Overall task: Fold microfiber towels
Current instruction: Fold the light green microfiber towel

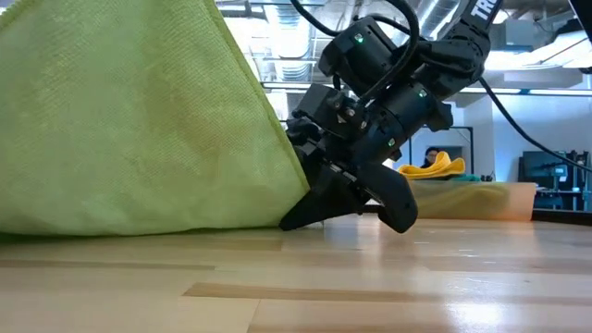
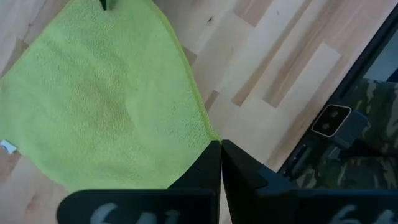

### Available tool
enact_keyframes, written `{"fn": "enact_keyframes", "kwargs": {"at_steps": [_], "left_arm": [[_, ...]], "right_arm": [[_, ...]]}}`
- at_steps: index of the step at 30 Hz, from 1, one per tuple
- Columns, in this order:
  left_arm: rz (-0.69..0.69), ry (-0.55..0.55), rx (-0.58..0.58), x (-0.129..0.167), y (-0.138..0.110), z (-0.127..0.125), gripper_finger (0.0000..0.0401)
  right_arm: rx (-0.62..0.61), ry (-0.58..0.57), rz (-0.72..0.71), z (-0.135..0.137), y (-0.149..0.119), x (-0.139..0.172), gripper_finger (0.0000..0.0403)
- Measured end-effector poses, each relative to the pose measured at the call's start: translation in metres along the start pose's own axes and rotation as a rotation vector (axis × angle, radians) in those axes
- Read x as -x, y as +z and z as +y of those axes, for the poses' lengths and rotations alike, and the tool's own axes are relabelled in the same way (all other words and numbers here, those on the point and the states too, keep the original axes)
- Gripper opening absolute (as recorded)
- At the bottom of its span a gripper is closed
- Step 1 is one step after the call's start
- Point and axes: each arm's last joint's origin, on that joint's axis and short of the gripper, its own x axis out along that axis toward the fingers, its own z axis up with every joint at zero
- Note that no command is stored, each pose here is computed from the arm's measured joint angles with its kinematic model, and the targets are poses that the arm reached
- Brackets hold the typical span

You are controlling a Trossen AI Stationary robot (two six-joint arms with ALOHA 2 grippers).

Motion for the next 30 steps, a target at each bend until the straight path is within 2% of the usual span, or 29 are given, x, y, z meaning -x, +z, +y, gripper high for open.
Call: {"fn": "enact_keyframes", "kwargs": {"at_steps": [8, 14, 17, 24, 27, 30], "left_arm": [[0.002, -0.006, 0.035, 0.002, -0.006, -0.002, 0.0], [0.002, 0.009, 0.042, -0.002, -0.009, -0.003, 0.0], [0.003, 0.027, 0.044, -0.006, -0.01, -0.003, 0.0], [0.015, 0.111, 0.045, -0.029, -0.008, 0.003, 0.0], [0.008, 0.091, 0.059, -0.037, -0.008, 0.0, 0.0], [0.042, 0.069, 0.128, -0.04, -0.01, -0.003, 0.0]], "right_arm": [[0.002, 0.041, 0.06, 0.002, -0.002, 0.006, 0.0012], [-0.026, 0.076, 0.138, -0.001, 0.002, 0.029, 0.002], [-0.024, 0.039, 0.149, -0.008, 0.009, 0.044, 0.0008], [-0.035, 0.078, 0.206, -0.009, 0.013, 0.068, 0.0015], [-0.026, 0.103, 0.232, -0.007, 0.014, 0.074, 0.001], [-0.001, 0.104, 0.223, -0.006, 0.017, 0.079, 0.0005]]}}
